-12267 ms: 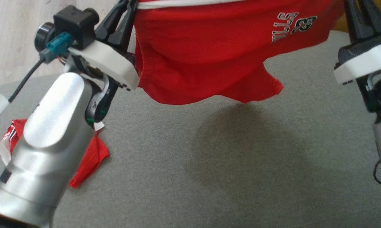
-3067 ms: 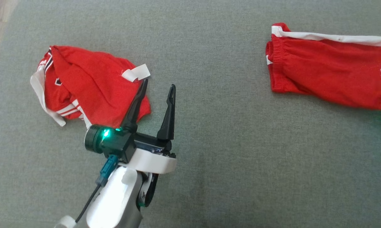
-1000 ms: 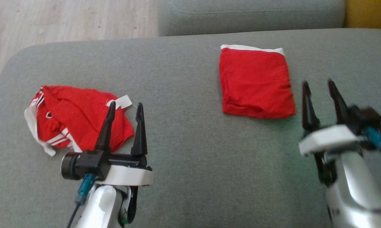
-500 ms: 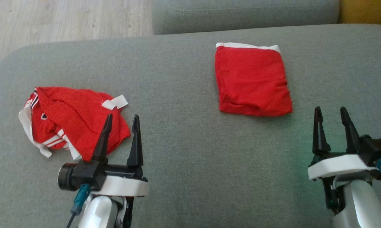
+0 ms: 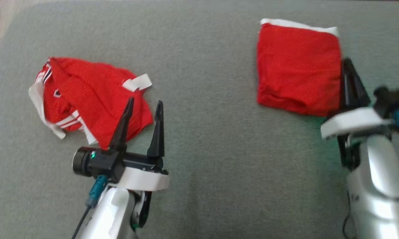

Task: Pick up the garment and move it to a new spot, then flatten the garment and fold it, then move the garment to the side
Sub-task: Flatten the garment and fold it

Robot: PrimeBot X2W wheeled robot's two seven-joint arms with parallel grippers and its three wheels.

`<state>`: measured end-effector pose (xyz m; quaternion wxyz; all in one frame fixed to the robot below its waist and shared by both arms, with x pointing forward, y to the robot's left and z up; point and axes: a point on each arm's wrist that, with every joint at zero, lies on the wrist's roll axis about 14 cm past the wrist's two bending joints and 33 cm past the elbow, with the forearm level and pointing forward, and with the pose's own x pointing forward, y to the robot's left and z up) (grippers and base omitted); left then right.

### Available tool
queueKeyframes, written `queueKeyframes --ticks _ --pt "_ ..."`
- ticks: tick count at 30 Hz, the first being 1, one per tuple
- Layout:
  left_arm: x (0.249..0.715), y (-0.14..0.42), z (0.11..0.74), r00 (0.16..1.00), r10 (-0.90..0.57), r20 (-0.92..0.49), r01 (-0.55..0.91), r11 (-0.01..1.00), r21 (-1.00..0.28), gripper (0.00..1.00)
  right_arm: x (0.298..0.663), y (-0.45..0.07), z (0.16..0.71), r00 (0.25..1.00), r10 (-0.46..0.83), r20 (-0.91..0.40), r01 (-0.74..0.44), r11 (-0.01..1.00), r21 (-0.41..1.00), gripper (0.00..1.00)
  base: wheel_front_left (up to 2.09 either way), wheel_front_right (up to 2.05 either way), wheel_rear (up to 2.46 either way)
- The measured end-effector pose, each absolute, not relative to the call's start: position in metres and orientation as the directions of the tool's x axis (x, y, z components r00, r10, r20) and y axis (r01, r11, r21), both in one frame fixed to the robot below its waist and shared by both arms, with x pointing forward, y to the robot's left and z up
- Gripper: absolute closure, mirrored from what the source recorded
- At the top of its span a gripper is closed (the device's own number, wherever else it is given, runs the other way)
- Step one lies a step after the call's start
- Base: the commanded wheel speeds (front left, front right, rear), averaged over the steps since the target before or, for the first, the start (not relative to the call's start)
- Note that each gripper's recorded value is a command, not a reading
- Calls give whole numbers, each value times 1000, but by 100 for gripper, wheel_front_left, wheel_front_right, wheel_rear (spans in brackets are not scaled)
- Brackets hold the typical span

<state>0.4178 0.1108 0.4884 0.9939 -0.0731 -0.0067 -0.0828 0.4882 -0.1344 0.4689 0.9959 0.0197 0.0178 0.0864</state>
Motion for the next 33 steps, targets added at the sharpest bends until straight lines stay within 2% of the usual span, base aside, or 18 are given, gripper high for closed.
queueKeyframes --ticks 6,10,15,24,30,33 --pt "423 118 477 990 -142 -8 139 981 -137 0 541 -117 455 974 207 -96 -206 978 23 100 0 0 0" --pt "427 129 474 994 -105 -19 101 986 -134 0 562 -115 429 964 204 -173 -203 979 26 100 0 0 0" --pt "425 140 468 997 -71 -41 65 990 -127 0 554 -112 370 917 214 -337 -225 974 7 100 0 0 0" --pt "426 141 465 997 -65 -47 58 990 -128 0 586 -81 412 944 257 -205 -254 966 42 100 0 0 0" --pt "428 138 468 996 -74 -40 68 989 -130 0 564 -50 381 884 348 -311 -358 933 26 100 0 0 0" --pt "428 138 470 997 -73 -35 68 989 -130 0 560 -46 379 872 366 -324 -382 924 16 100 0 0 0"
